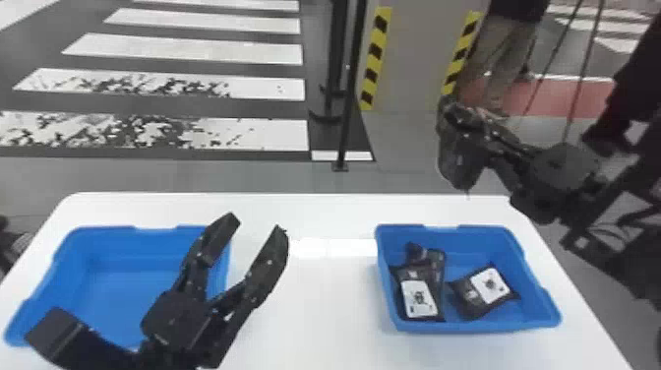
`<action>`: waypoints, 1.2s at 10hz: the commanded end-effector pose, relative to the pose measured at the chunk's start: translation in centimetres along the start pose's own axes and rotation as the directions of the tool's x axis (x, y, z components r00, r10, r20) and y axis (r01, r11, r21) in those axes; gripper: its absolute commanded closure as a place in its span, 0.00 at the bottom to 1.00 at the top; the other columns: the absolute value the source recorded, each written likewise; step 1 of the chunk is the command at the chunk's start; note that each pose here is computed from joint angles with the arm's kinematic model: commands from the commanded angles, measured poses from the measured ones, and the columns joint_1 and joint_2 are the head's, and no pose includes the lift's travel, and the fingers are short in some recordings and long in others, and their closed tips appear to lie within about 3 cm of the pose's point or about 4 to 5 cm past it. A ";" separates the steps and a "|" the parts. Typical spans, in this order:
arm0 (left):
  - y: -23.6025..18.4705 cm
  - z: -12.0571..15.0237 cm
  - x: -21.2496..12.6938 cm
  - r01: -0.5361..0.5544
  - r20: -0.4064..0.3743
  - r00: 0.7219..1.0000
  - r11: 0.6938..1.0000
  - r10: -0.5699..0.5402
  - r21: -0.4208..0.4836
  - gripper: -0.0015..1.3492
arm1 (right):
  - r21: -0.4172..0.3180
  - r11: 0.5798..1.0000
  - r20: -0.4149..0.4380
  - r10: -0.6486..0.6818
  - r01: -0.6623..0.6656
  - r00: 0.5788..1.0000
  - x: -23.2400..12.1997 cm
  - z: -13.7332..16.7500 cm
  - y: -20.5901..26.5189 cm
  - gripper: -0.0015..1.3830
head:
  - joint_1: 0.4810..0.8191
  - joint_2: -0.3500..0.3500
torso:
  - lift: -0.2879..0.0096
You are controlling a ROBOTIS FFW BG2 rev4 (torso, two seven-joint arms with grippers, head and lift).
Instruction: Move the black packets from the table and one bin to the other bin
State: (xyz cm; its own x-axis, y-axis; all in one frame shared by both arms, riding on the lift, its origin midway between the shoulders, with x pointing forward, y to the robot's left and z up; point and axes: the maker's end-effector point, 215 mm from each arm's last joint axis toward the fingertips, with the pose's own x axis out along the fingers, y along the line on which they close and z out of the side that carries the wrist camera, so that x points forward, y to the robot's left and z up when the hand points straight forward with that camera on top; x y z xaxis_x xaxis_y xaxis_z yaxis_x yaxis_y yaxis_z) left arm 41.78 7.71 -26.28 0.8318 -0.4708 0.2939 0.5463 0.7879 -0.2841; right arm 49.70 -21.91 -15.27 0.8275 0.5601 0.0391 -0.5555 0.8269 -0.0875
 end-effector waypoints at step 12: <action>0.2 0.2 -0.4 -0.025 0.029 0.999 1.000 0.025 -0.003 0.10 | 0.157 0.929 -0.359 -0.264 0.336 0.895 -6.8 -23.6 -15.0 0.49 | 0.63 0.01 | 0.60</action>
State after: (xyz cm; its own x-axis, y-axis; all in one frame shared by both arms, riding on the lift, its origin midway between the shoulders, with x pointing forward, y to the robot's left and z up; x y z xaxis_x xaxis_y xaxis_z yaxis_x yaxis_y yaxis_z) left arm 41.54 8.12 -26.31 0.8418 -0.4395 0.3135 0.5261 0.7979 -0.2942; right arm 54.53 -39.32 -37.25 0.9185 0.2643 -0.2941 -0.2518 0.9644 0.0803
